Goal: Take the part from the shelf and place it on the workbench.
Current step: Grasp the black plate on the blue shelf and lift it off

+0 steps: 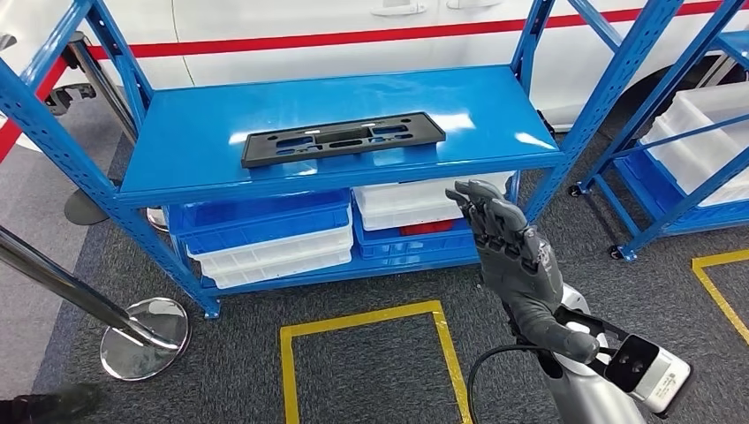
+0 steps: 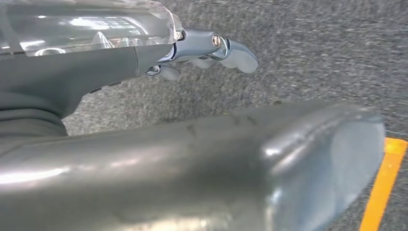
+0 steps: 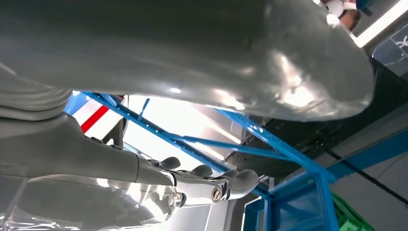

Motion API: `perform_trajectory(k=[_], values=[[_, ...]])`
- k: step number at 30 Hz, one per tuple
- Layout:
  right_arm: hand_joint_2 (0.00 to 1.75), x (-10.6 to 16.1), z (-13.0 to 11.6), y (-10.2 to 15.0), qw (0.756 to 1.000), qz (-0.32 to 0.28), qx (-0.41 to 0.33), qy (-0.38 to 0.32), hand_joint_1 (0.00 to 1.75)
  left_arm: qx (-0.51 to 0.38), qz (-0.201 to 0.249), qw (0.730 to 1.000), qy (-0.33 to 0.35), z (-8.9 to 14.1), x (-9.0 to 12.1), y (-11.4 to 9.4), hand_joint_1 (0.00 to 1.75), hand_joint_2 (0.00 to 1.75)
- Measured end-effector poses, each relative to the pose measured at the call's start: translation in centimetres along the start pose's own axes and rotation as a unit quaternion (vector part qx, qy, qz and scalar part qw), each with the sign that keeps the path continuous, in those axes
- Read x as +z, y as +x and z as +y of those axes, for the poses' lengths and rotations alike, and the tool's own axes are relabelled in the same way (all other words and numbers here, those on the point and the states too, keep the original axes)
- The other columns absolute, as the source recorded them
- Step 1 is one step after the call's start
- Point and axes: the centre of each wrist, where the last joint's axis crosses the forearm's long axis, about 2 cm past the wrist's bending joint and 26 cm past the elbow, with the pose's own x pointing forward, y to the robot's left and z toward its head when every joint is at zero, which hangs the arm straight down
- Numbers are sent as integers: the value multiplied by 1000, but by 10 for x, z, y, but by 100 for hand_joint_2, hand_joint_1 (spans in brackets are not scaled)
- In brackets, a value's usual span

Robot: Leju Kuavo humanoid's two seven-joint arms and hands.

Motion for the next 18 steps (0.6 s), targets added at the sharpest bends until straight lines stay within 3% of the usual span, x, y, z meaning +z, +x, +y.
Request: perform_trajectory(k=[18], values=[[0, -2, 4, -7, 1000, 5, -5, 3, 0, -1, 0, 1000, -2, 0, 2, -5, 0, 0]])
